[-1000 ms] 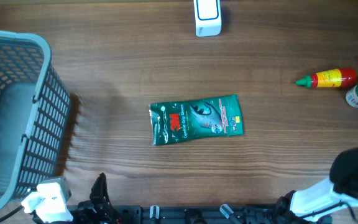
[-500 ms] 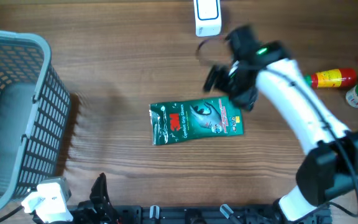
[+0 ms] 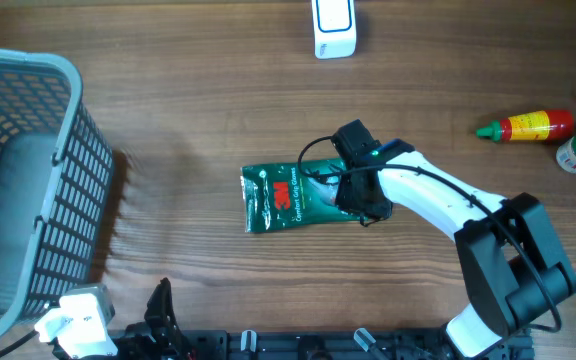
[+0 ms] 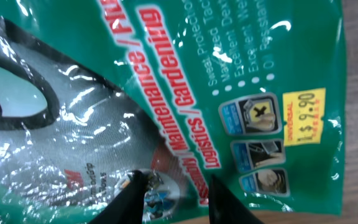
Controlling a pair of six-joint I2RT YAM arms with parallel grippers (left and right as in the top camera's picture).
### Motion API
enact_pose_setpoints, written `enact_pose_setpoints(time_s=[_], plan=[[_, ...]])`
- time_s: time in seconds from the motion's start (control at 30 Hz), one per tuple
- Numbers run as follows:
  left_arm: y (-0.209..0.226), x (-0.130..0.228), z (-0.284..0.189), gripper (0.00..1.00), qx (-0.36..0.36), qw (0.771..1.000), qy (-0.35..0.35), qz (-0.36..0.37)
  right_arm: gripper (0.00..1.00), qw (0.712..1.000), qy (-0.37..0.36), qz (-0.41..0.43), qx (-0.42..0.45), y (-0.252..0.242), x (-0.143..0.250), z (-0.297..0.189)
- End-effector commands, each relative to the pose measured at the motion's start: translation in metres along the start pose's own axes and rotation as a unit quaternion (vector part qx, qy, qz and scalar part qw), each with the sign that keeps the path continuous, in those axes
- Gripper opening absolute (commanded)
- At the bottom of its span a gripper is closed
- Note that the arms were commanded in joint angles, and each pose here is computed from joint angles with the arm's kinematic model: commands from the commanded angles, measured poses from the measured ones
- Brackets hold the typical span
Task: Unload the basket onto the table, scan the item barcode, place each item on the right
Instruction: 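Lower the right gripper onto the green 3M glove package and grasp, then lift the glove package and turn it toward the white device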
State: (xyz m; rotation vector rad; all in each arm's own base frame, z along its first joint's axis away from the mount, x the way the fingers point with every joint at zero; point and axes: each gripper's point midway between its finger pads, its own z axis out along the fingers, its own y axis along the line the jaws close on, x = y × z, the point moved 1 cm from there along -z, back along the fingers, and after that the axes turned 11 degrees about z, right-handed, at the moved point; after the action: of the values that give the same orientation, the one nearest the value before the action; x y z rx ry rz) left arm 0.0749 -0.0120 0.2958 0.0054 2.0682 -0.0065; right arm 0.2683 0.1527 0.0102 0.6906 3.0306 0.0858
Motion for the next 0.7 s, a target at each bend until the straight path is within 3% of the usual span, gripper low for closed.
enact_pose_setpoints(time_s=[0.0, 0.1, 0.23, 0.3, 0.43, 0.5, 0.57, 0.67], plan=[[-0.001, 0.0, 0.0, 1.0, 0.001, 1.0, -0.001, 0.0, 0.36, 0.999, -0.048, 0.01, 0.016, -0.006, -0.019, 0.008], [-0.001, 0.0, 0.0, 1.0, 0.001, 1.0, -0.001, 0.0, 0.4, 0.994, -0.101, 0.013, 0.03, -0.008, -0.044, 0.014], [-0.001, 0.0, 0.0, 1.0, 0.001, 1.0, -0.001, 0.0, 0.54, 0.978, -0.187, 0.046, 0.086, -0.035, -0.088, 0.016], [-0.001, 0.0, 0.0, 1.0, 0.001, 1.0, -0.001, 0.0, 0.67, 0.972, -0.215, 0.034, 0.092, -0.039, -0.113, 0.002], [-0.001, 0.0, 0.0, 1.0, 0.001, 1.0, -0.001, 0.0, 0.73, 0.966, -0.251, -0.009, 0.057, -0.01, -0.167, -0.059], [-0.001, 0.0, 0.0, 1.0, 0.001, 1.0, -0.001, 0.0, 0.65, 0.976, -0.214, -0.023, -0.034, 0.03, -0.163, -0.078], [-0.001, 0.0, 0.0, 1.0, 0.001, 1.0, -0.001, 0.0, 0.46, 0.973, -0.172, -0.06, -0.143, 0.076, -0.148, -0.084], [-0.001, 0.0, 0.0, 1.0, 0.001, 1.0, -0.001, 0.0, 0.21, 0.959, -0.166, -0.124, -0.192, 0.113, -0.134, -0.07]])
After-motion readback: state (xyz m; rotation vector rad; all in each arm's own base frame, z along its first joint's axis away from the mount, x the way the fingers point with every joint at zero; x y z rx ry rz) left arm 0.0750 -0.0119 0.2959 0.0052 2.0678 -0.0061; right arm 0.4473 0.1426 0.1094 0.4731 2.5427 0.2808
